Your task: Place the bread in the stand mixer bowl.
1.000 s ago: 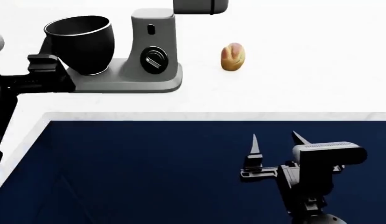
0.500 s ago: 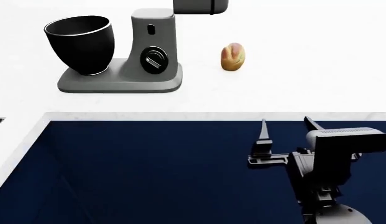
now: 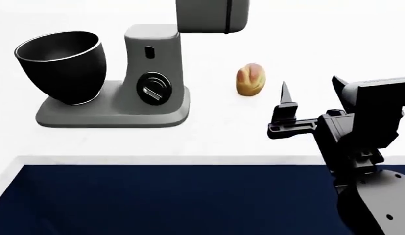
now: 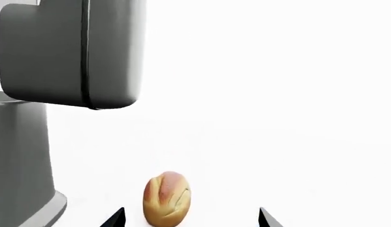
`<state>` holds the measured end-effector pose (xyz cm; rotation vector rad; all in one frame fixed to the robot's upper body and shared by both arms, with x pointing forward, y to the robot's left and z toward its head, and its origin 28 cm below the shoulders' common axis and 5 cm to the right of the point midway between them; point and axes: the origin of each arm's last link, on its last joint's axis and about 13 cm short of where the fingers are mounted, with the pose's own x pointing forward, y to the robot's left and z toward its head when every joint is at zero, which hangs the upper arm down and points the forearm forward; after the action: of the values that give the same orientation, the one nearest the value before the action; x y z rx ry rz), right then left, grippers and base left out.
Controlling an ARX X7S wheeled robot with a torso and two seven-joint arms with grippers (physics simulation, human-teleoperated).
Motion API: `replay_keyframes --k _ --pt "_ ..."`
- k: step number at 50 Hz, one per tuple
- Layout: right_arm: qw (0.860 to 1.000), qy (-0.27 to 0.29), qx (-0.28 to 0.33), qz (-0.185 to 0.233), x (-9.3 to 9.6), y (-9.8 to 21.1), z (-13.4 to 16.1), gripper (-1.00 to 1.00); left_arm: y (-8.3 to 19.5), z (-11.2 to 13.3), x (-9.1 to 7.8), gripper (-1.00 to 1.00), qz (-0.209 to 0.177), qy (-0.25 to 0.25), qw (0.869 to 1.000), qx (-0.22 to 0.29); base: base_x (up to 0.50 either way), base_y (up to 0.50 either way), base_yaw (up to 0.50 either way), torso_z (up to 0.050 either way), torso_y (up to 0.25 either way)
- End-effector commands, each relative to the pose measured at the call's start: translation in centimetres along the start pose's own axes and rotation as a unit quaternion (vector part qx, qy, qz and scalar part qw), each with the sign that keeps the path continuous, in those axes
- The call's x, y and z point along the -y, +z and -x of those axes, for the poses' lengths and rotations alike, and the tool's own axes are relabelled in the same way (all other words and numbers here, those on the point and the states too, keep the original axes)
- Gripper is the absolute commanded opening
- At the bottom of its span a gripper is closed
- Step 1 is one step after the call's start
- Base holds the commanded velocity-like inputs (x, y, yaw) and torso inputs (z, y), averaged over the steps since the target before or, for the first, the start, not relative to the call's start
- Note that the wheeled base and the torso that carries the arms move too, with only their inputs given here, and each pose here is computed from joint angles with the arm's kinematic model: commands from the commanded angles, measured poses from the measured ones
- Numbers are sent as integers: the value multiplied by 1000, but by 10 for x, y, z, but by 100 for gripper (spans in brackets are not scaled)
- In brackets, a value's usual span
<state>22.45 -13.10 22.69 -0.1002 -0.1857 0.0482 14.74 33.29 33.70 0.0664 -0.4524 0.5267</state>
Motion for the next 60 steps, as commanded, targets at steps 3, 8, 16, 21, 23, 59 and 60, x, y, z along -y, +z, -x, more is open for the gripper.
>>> replay_keyframes --k 3,8,16,21,23,59,60 --pt "1000 -6 -1 -13 3 5 -4 100 0 1 0 100 -1 0 1000 1 -26 220 0 0 0" --pt "1000 -4 -3 -18 3 5 -5 100 0 2 -1 100 1 -2 1000 1 -81 500 0 0 0" --pt "1000 -2 -8 -19 2 2 -5 100 -1 4 -2 100 6 -5 1000 0 -82 500 0 0 0" --pt "1000 -10 -3 -29 3 0 -4 100 -2 4 -1 100 4 -5 1000 -1 -66 400 0 0 0" --pt "1000 -15 -8 -24 5 -2 -5 100 -3 4 -1 100 4 -5 1000 -1 0 0 0 0 0" --pt "995 -17 -64 -71 20 -46 -27 100 -7 9 -1 100 8 -13 1000 -5 117 0 0 0 0" --pt "995 -15 -59 -81 21 -46 -27 100 -7 9 -1 100 8 -13 1000 -5 227 0 0 0 0"
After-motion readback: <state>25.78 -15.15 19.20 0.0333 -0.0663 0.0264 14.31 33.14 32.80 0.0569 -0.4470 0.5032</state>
